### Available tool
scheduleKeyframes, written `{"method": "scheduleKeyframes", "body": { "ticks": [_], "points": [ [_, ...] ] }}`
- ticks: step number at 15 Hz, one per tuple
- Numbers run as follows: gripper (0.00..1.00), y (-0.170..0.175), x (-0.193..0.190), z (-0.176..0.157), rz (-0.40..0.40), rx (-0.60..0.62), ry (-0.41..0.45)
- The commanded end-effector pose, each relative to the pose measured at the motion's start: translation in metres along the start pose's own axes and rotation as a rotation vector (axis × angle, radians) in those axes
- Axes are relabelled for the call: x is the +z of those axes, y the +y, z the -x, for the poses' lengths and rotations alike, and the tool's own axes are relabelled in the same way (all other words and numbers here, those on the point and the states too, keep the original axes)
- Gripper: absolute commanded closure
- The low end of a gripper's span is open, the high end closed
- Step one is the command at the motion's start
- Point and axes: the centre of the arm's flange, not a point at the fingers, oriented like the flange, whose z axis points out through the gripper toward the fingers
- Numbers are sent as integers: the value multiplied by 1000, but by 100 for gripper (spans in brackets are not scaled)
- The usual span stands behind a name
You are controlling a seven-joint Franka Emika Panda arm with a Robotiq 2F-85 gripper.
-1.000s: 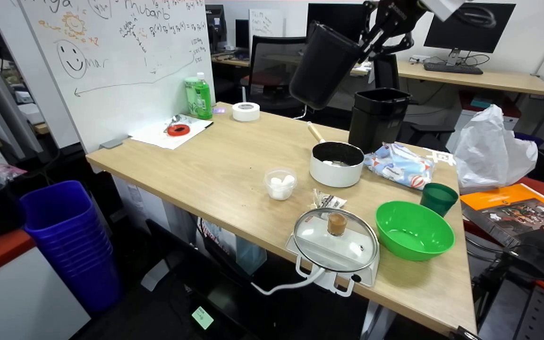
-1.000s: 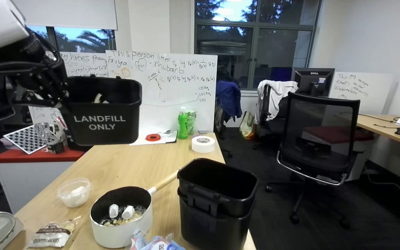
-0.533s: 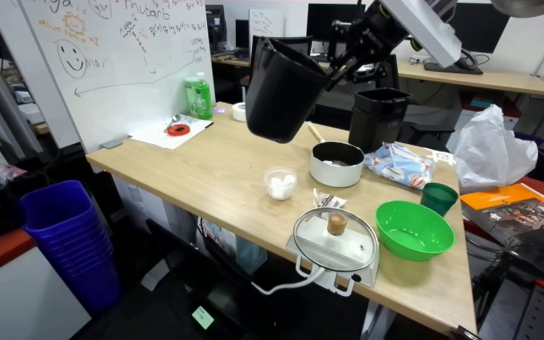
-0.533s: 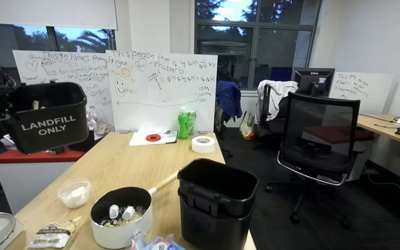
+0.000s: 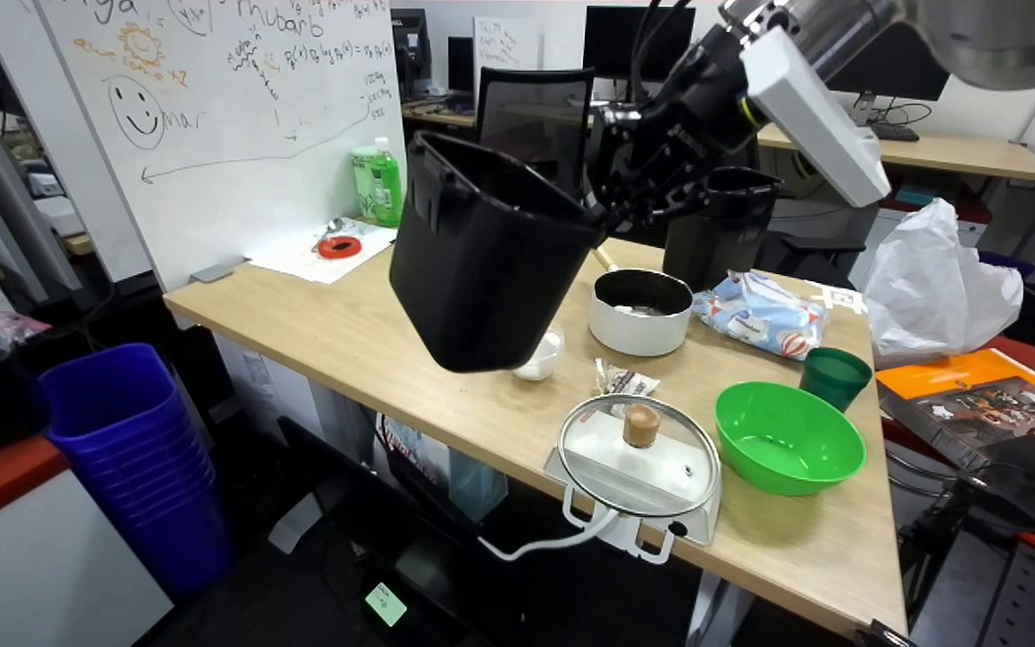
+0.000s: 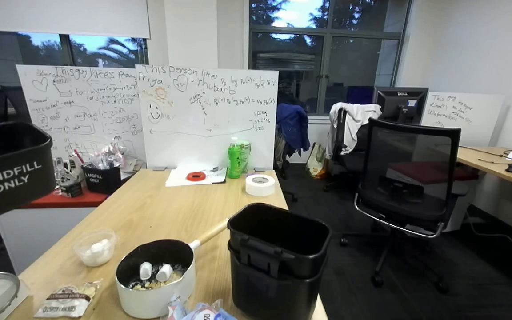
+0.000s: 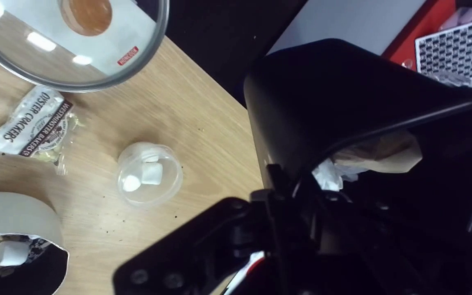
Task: Unstack the bin and put it on the table
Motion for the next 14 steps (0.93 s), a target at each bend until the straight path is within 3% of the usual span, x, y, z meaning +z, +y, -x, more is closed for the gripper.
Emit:
{"method": "scheduleKeyframes", "body": {
  "ticks": [1,8,14],
  "points": [
    [97,15,33,3,26,-128,-1],
    [97,9,92,6,87,-292,50],
    [97,-2,154,-38,162,-307,144]
  ]
}}
